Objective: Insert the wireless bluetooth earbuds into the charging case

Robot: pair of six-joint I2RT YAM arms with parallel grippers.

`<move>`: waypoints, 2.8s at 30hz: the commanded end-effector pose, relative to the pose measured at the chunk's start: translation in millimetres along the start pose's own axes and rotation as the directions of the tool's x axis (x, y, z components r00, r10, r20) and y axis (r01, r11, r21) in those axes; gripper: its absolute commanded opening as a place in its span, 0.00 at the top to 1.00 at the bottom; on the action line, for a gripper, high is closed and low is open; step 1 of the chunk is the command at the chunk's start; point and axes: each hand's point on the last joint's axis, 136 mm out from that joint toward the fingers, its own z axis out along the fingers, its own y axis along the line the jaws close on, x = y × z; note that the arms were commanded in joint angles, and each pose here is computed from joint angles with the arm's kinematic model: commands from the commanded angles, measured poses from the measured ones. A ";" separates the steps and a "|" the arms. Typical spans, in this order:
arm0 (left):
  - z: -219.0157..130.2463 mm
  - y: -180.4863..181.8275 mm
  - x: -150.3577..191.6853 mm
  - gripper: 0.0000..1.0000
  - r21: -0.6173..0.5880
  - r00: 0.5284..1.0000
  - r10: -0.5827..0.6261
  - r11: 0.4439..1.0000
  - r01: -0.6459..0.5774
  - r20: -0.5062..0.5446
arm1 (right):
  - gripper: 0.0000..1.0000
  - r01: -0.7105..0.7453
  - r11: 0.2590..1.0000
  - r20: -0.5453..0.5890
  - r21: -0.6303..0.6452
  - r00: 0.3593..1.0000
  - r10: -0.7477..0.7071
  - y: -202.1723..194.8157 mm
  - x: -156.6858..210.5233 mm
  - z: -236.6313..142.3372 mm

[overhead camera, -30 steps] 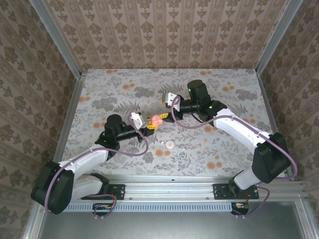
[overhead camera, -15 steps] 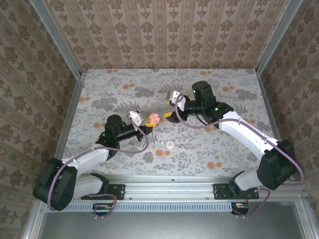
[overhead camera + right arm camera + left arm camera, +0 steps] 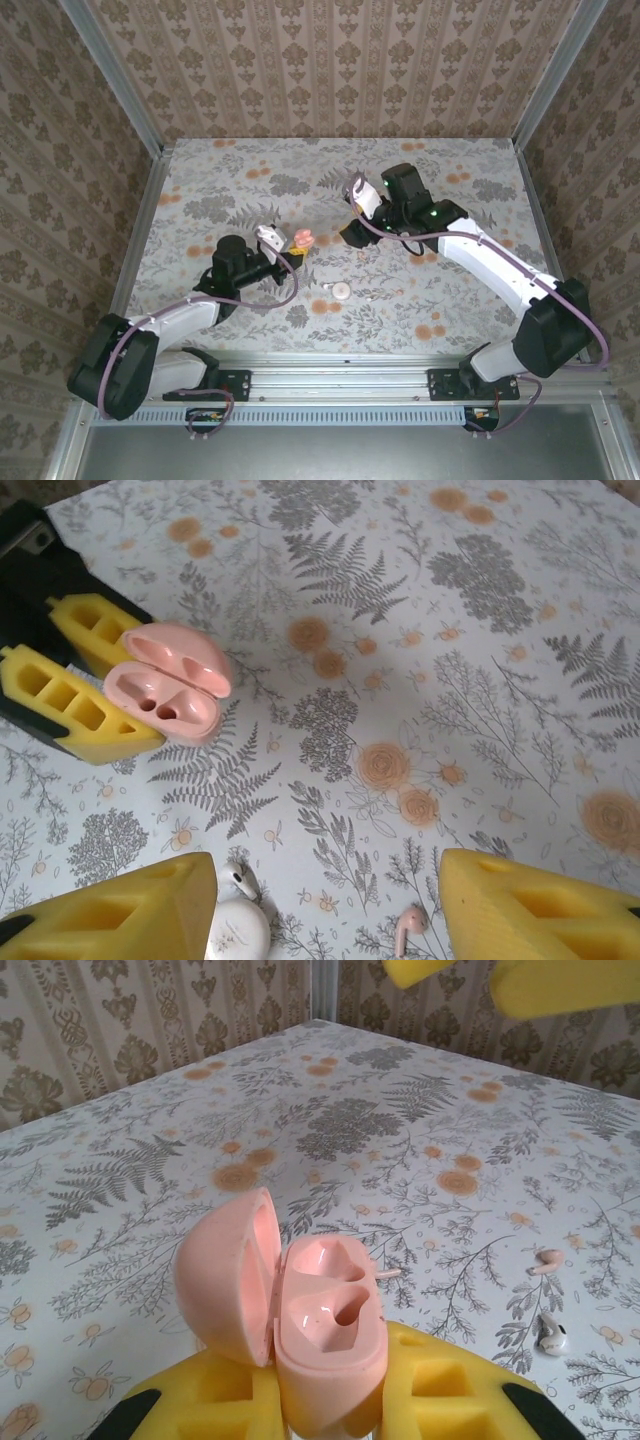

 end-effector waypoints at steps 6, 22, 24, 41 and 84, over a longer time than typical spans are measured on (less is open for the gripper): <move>-5.6 12.5 7.5 0.86 -0.081 0.999 -0.049 0.995 0.050 0.005 | 0.38 -0.189 0.979 -0.140 0.081 0.970 0.198 -17.3 19.2 10.4; -27.1 25.8 28.4 0.87 -0.196 0.994 -0.110 0.975 0.106 -0.006 | 0.40 -0.356 0.926 -0.389 0.127 0.841 0.376 -32.4 51.3 52.8; -27.0 28.9 30.4 0.87 -0.203 0.993 -0.116 0.973 0.112 -0.010 | 0.40 -0.362 0.922 -0.416 0.137 0.824 0.386 -37.0 57.9 59.0; -9.4 58.8 42.0 0.87 -0.220 0.980 -0.200 0.956 0.195 -0.001 | 0.41 -0.361 0.897 -0.540 0.256 0.716 0.443 -93.1 93.6 91.4; -7.4 63.9 51.0 0.87 -0.223 0.976 -0.213 0.954 0.201 -0.035 | 0.53 -0.276 0.924 -0.759 0.264 0.532 0.376 -63.1 150.6 119.4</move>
